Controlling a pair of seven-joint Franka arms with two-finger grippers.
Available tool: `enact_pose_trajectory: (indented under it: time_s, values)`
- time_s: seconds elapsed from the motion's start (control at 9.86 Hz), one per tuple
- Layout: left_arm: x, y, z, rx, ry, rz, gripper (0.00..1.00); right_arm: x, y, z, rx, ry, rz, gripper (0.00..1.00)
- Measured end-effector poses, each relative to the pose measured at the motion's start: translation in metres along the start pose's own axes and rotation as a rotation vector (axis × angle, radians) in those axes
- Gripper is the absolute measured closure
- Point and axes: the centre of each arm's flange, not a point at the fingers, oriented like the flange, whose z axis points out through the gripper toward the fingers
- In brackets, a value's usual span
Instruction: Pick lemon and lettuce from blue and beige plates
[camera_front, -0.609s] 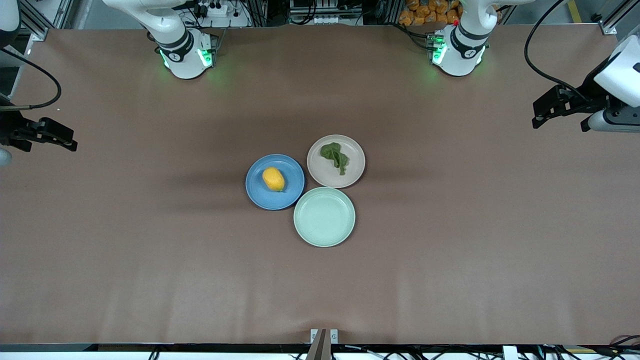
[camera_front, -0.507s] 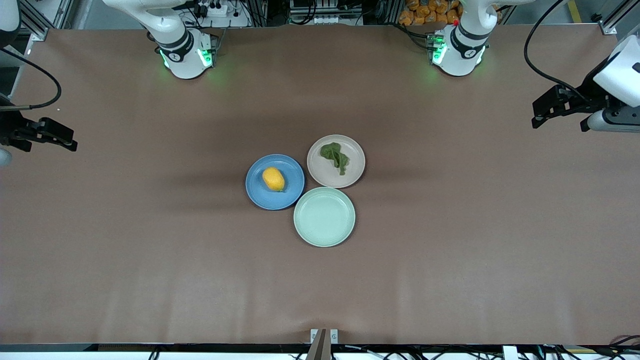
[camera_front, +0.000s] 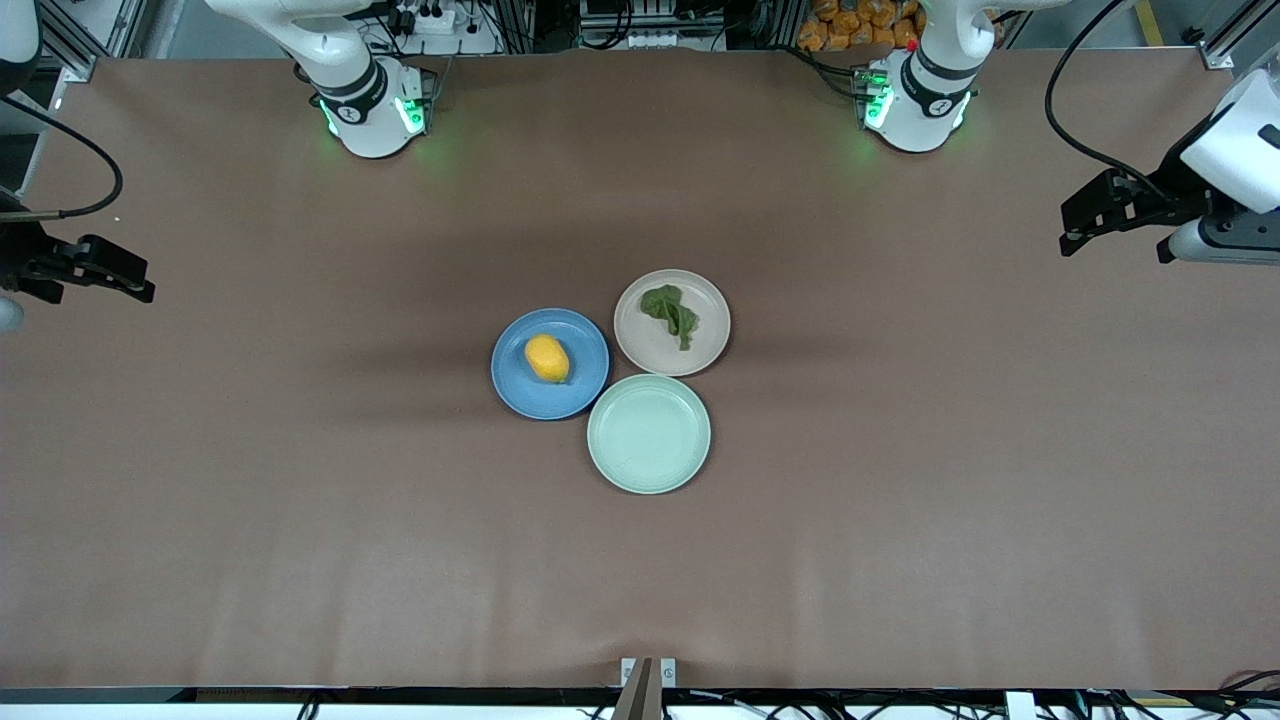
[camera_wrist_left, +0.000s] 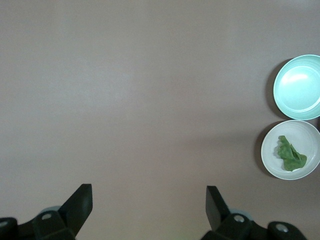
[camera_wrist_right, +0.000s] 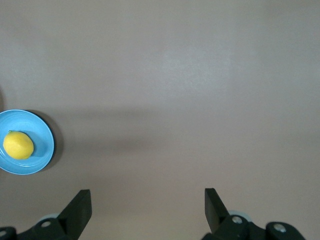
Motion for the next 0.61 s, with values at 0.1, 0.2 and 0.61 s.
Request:
enact_pose_trajectory:
  time_s: [0.1, 0.2, 0.61]
  values:
    - [0.000, 0.002, 0.001, 0.000, -0.003, 0.003, 0.00, 0.000, 0.000, 0.000, 0.000, 0.000, 0.000, 0.00]
    - [-0.001, 0.007, 0.003, 0.000, -0.009, 0.000, 0.00, 0.000, 0.000, 0.000, 0.000, 0.000, 0.000, 0.00]
    - [0.007, 0.032, 0.030, -0.021, -0.064, 0.022, 0.00, 0.000, -0.002, 0.001, 0.000, -0.002, -0.003, 0.00]
